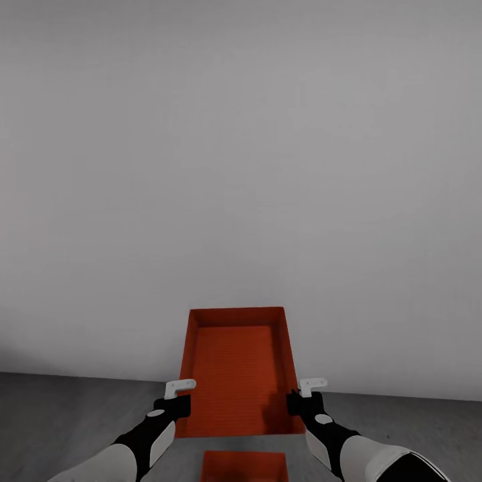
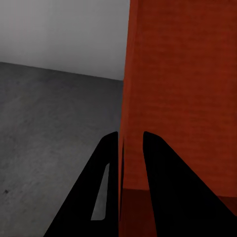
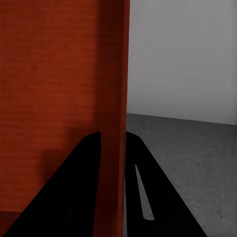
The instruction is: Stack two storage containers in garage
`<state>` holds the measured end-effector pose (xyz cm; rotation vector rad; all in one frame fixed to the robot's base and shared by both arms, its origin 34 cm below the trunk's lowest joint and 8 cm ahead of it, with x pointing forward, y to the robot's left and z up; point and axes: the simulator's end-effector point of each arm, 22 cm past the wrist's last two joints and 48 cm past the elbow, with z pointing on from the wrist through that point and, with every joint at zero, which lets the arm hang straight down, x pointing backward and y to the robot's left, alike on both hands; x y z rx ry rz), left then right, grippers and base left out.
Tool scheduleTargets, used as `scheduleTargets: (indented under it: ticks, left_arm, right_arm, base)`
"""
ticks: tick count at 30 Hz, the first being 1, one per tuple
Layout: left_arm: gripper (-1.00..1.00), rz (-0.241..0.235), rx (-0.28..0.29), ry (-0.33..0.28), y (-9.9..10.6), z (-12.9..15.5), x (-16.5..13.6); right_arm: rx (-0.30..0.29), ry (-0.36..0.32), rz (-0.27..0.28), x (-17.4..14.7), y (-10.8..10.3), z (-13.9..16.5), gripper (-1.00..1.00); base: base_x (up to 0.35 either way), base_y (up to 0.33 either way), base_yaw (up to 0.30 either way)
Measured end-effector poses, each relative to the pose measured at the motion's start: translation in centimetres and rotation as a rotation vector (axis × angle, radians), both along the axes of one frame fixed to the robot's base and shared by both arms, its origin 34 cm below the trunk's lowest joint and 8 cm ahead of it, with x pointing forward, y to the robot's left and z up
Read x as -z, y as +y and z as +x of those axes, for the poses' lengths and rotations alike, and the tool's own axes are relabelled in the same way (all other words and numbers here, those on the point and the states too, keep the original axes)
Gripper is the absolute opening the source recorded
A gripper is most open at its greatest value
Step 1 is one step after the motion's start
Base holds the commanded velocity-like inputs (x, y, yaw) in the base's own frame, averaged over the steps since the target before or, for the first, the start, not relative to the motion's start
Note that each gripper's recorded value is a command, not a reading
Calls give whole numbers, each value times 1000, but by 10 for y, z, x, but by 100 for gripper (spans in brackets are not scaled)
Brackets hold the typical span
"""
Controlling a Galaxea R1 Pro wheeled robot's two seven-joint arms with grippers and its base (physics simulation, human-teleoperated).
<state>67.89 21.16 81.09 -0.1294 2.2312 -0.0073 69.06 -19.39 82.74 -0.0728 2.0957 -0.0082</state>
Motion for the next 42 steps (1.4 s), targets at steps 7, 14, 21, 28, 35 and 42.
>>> scheduleTargets:
  ticks: [7,14,21,28,35,42]
  left_arm:
    - [-100,-1,-1,0,0,0,1]
    - [-100,-1,-1,0,0,0,0]
    - [-100,-3,2,-2,1,0,1]
    - [-100,-6,-4,-4,2,-2,2]
    - [-100,-8,-6,-5,2,-2,3]
    - [-100,-8,-6,-6,2,-2,3]
  right_arm:
    - [-1,0,-1,0,0,0,-100]
    - [-1,0,-1,0,0,0,-100]
    - [-4,-1,-3,0,1,0,-100]
    - [-5,-3,-11,-1,2,0,-100]
    - [-6,-4,-13,-1,2,0,-100]
    - [-5,-4,-11,-1,2,1,-100]
  base:
    - [0,-107,0]
    - [0,-43,0]
    - [0,-1,0]
    - [2,1,0]
    - [109,135,0]
    - [28,33,-12]
